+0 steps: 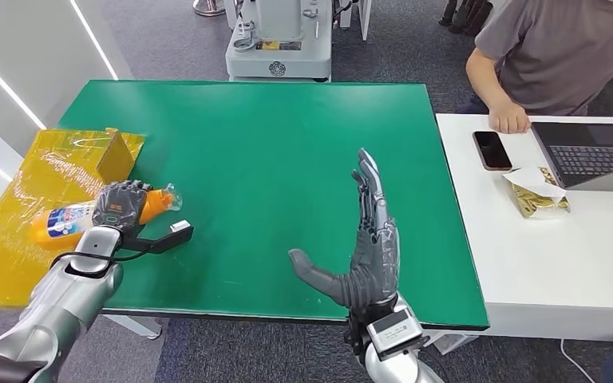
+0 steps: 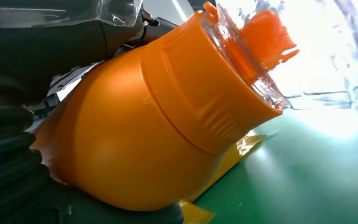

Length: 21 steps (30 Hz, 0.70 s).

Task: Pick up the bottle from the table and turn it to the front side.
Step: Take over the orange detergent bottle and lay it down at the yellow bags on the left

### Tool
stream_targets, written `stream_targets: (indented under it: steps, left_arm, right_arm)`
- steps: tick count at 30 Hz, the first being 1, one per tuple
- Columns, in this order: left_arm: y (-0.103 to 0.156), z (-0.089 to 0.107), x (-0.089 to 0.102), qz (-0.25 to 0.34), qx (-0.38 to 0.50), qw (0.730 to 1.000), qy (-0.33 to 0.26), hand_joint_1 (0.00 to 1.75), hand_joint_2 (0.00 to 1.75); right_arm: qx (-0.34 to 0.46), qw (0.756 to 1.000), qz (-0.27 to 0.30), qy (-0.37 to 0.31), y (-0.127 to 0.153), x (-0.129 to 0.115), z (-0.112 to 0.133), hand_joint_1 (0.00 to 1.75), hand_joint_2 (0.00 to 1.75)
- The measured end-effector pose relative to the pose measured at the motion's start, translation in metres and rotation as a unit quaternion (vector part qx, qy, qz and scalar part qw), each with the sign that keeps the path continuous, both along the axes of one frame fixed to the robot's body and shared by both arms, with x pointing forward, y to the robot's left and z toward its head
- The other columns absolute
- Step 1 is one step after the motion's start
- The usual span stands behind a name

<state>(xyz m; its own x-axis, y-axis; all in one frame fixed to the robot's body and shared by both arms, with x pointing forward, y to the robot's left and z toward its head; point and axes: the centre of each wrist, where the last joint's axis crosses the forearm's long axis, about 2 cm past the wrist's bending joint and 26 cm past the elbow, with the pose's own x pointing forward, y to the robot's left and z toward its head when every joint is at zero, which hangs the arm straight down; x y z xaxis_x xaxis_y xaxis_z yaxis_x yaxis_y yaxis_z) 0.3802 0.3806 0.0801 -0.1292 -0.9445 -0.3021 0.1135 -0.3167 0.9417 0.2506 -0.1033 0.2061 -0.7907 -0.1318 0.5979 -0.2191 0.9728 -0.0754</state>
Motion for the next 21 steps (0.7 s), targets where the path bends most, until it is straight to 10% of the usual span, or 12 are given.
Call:
stream_targets:
  steps: [21]
  left_arm:
    - [-0.008,-0.017,-0.012,0.022,-0.019,0.999,0.041,1.75,1.75]
  right_arm:
    - [-0.002,1.000,0.003,-0.001,0.001,0.002,0.002,0.00,1.75]
